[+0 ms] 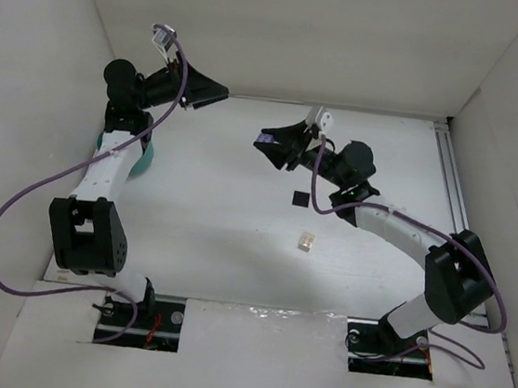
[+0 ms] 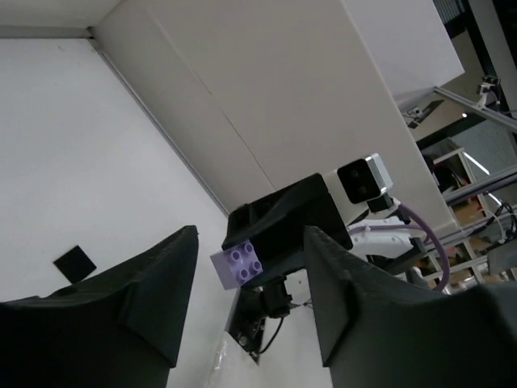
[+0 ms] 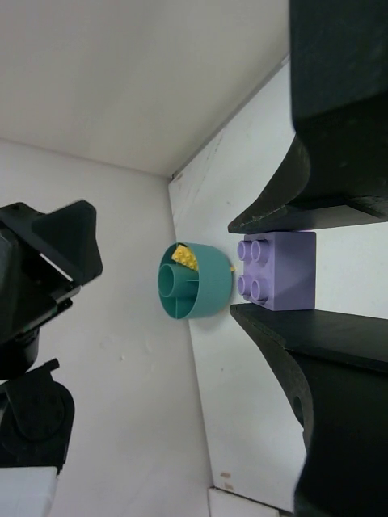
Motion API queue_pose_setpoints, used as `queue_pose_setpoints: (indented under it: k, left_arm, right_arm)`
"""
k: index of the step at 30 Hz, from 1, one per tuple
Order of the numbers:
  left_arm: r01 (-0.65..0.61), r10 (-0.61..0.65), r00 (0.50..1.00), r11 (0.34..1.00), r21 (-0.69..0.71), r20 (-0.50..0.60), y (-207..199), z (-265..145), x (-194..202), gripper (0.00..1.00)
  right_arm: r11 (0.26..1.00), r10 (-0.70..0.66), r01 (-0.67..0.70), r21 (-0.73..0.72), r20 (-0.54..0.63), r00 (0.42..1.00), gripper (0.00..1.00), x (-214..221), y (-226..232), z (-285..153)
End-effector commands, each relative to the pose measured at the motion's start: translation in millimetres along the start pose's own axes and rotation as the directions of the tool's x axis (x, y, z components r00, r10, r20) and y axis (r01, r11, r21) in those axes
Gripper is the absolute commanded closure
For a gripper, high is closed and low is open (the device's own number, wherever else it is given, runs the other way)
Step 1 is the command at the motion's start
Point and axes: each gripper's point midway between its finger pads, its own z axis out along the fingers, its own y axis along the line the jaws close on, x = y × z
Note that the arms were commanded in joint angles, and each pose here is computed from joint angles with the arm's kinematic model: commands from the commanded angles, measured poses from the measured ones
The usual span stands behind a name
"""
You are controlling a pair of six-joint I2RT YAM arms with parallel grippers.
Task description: Sort the legos into containers by color
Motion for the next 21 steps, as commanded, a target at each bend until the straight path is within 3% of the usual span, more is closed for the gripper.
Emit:
queue_pose_setpoints:
  k: [1,8,16,21]
  left_arm:
    - [-0.020,0.023,0.998,0.998,0.058,-0.050,-25,5,22,0.52]
    - [0.106,-0.102,0.988,0.994,0.034,-0.114,-10,10,54,0.52]
    - [0.179,-0.175,0.975,0.984,0.018,-0.137,-4,10,65,0.30]
    - [0.211,-0.198,0.960,0.976,0.045,-0.196,-13,18,83,0.34]
  right_arm:
    - [0.996,-0.083,0.084,-0.027,0.029,0.996,0.96,-20,1,-5]
    - [0.981,-0.182,0.185,-0.053,0.061,0.981,0.96,-33,7,2]
    - [0.972,-0.223,0.229,-0.057,0.090,0.971,0.96,-41,9,8]
    - [0.968,-0.232,0.240,-0.072,0.108,0.967,0.96,-41,15,14]
